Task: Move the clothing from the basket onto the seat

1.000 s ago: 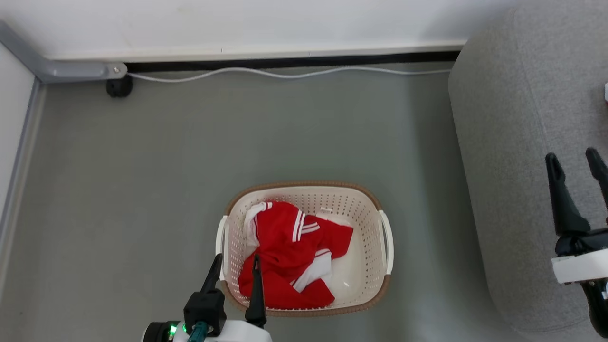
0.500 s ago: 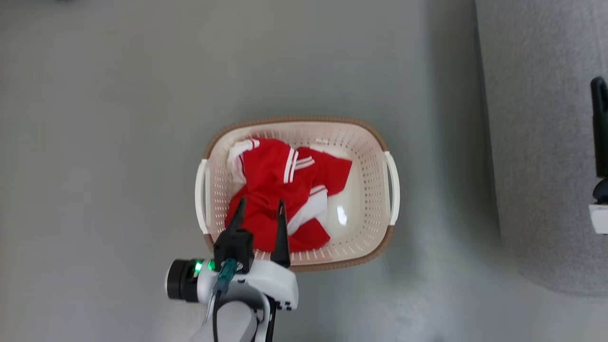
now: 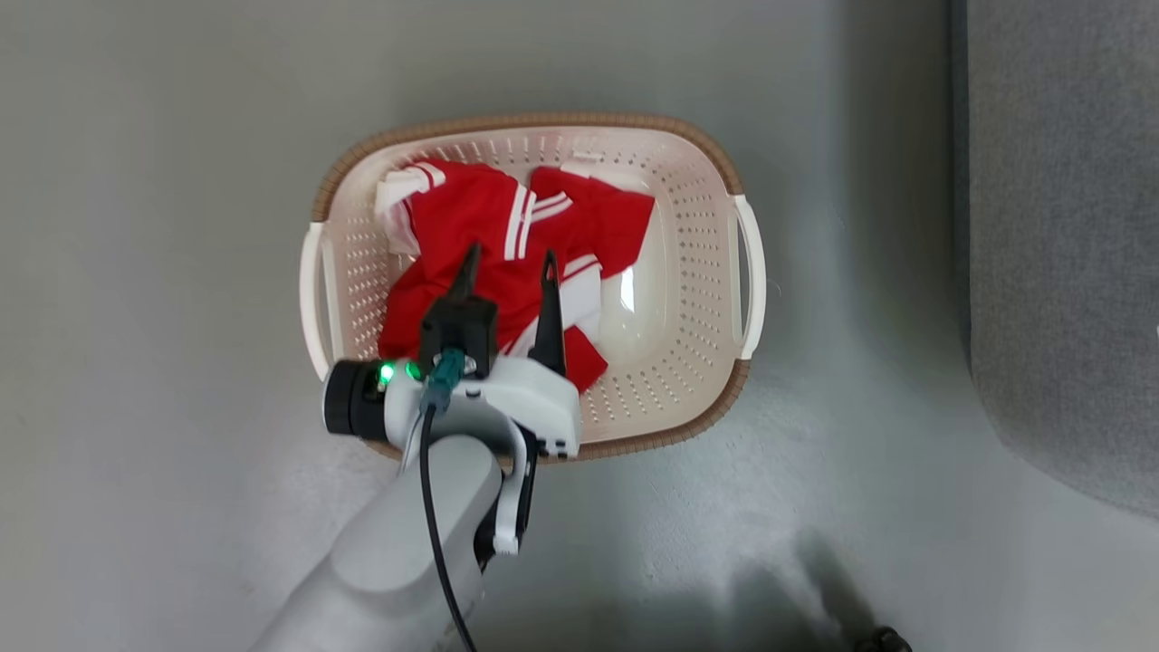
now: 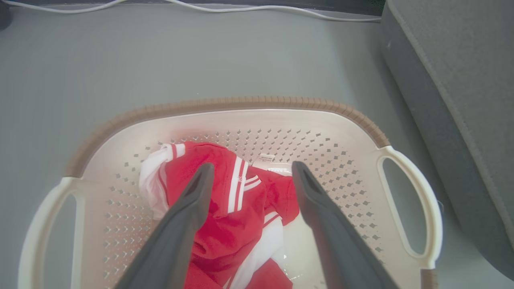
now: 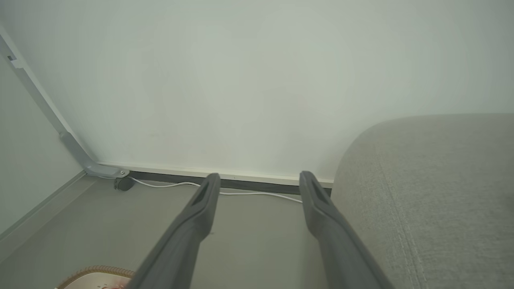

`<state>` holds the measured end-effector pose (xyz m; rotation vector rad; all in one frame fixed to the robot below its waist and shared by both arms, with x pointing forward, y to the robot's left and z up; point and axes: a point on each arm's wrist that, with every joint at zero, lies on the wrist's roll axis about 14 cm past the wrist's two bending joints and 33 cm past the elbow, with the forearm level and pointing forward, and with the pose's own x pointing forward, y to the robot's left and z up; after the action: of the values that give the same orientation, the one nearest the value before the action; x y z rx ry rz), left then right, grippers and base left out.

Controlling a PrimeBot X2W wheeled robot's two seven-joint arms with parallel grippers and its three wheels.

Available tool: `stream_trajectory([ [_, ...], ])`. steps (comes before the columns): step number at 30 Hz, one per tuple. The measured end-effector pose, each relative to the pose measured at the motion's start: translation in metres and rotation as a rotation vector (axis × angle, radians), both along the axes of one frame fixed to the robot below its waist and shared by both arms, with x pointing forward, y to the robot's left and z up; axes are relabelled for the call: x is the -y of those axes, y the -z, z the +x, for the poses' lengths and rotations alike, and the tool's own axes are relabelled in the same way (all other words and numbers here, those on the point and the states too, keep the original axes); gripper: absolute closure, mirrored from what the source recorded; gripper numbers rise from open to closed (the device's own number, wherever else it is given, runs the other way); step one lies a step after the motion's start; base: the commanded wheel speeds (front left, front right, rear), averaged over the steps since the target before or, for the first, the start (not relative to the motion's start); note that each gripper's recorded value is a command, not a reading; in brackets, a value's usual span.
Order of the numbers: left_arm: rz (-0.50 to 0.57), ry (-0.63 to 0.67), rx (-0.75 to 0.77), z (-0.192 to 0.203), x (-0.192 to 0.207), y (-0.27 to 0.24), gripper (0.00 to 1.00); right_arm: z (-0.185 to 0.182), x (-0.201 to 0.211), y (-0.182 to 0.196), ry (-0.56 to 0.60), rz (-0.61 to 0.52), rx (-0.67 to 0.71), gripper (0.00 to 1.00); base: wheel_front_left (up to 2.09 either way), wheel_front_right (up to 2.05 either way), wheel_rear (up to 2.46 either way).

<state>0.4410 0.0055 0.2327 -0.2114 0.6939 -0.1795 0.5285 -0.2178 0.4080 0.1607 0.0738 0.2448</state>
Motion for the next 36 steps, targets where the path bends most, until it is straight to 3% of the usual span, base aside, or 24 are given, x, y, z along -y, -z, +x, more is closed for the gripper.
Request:
stream_trajectory([
  [20, 0.089, 0.076, -0.159, 0.015, 0.014, 0.101, 0.0, 0.019, 0.0, 0.041, -0.016, -0.006, -0.029, 0.0, 0.0, 0.0, 0.0],
  [34, 0.266, 0.058, -0.233, 0.016, -0.004, 0.136, 0.0, 0.019, 0.009, 0.044, 0.017, -0.014, -0.038, 0.0, 0.0, 0.0, 0.0],
  [35, 0.259, 0.054, -0.249, 0.013, -0.003, 0.136, 0.15, 0.019, 0.01, 0.042, 0.019, -0.014, -0.034, 0.0, 0.0, 0.0, 0.0],
  [36, 0.254, 0.048, -0.259, 0.012, -0.003, 0.136, 0.52, 0.019, 0.01, 0.04, 0.02, -0.013, -0.03, 0.0, 0.0, 0.0, 0.0],
])
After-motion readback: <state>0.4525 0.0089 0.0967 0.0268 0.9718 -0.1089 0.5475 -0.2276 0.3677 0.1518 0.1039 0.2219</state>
